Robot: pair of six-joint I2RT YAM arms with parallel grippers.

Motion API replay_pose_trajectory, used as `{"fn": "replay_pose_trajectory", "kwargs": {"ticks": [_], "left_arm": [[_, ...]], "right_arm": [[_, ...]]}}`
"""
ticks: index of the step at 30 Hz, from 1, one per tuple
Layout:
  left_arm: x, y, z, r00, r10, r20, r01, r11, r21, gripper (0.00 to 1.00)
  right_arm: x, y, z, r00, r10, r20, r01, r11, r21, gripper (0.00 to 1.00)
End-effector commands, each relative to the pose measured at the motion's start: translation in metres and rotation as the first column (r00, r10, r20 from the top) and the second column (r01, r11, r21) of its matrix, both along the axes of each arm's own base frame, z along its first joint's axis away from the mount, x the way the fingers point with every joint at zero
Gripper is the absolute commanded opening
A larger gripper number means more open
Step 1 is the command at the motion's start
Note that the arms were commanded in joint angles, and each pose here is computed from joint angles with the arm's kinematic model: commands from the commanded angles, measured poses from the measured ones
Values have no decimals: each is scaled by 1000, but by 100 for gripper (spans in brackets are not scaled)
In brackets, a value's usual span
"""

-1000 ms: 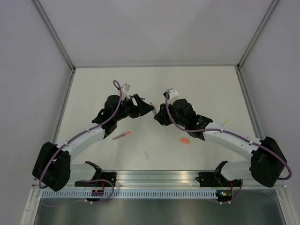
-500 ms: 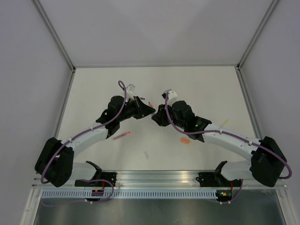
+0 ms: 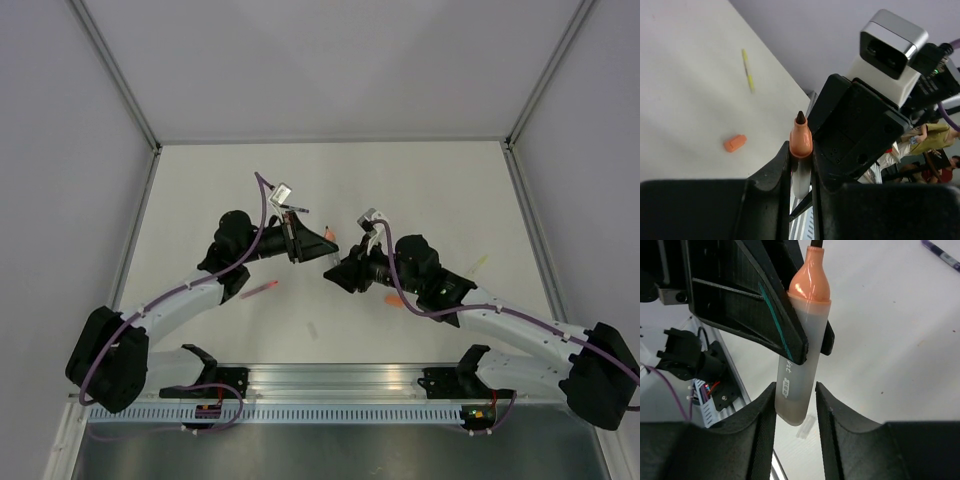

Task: Insert the pens into the pen caps

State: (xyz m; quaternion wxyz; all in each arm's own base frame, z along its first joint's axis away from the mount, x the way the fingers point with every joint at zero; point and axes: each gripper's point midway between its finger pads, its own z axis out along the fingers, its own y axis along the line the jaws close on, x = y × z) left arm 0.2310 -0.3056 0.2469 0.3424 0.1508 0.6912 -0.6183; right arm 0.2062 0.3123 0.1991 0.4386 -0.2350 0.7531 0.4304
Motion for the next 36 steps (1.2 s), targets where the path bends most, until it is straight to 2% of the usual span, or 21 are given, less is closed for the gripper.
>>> {"fn": "replay_pose_trajectory", "kwargs": {"ticks": [1,6,14,16,20,26,36], "left_arm": [[-32,4,38,984,-112,136,125,988,-87,2],[-43,9,47,975,-128,181,147,984,-97,2],[-57,12,53,963,-178,205,203,973,-111,2],[-58,12,53,961,-185,207,210,972,-106,2],[-59,12,53,961,-186,204,209,973,-98,2],[-62,14,54,956,-199,217,220,973,-74,2],[-65,14,51,947,-229,224,245,968,-47,2]], "right_arm": [[-20,7,30,994,94,48,-100,987,123,40],[-32,3,47,989,121,80,-134,972,190,30],[-36,6,60,984,146,103,-166,960,226,29],[-35,5,61,985,140,102,-160,962,222,31],[-33,-1,60,986,121,118,-142,971,191,41],[-37,-3,58,984,132,122,-151,973,172,48],[-44,7,68,972,198,129,-223,950,221,42]]}}
